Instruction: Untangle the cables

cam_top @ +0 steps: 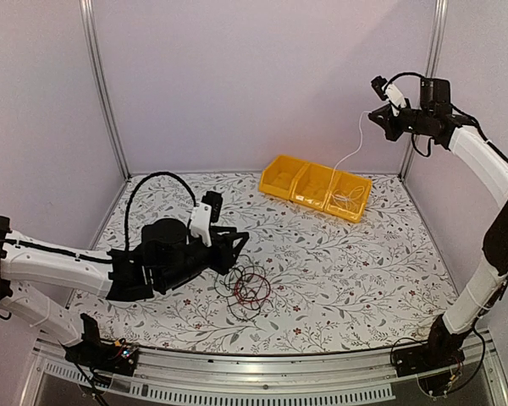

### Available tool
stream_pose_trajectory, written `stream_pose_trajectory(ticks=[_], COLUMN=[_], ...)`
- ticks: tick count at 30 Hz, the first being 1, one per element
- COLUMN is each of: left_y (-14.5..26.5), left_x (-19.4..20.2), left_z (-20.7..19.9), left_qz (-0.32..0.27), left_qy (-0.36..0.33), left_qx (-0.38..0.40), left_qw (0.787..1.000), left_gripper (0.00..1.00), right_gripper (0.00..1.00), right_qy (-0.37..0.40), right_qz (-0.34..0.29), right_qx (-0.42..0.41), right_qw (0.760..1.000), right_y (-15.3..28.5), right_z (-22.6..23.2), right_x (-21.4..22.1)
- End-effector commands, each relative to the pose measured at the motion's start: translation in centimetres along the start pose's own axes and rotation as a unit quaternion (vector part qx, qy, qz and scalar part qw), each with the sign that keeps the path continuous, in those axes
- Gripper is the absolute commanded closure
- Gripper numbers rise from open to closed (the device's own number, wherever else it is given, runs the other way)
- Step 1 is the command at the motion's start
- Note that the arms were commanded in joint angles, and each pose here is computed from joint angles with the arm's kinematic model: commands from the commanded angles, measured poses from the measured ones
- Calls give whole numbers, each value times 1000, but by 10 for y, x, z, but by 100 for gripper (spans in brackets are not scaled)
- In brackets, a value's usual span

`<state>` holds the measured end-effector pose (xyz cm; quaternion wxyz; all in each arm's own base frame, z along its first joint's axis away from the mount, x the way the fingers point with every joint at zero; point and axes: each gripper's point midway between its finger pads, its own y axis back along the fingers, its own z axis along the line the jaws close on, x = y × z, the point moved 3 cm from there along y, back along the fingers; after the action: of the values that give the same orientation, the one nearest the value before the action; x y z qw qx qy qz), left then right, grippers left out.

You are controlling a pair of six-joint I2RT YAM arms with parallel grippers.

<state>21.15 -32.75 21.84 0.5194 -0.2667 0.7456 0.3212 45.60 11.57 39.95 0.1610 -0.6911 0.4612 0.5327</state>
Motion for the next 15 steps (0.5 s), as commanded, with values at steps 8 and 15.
stream_pose_trajectory(ticks=[8,15], left_y=[16,16], left_x=[5,8], left_z=[13,13], left_qz=[4,10], left_qy=[-8,-10], left_qx=[-32,-34], left_qw=[999,999], left_gripper=[64,64], right_gripper=[100,100], right_qy=[-56,-70], right_qz=[70,121], right_qx=[6,-13], right_qw=[996,990], right_y=[-48,-77], right_z=[-25,-19], right_x=[88,135])
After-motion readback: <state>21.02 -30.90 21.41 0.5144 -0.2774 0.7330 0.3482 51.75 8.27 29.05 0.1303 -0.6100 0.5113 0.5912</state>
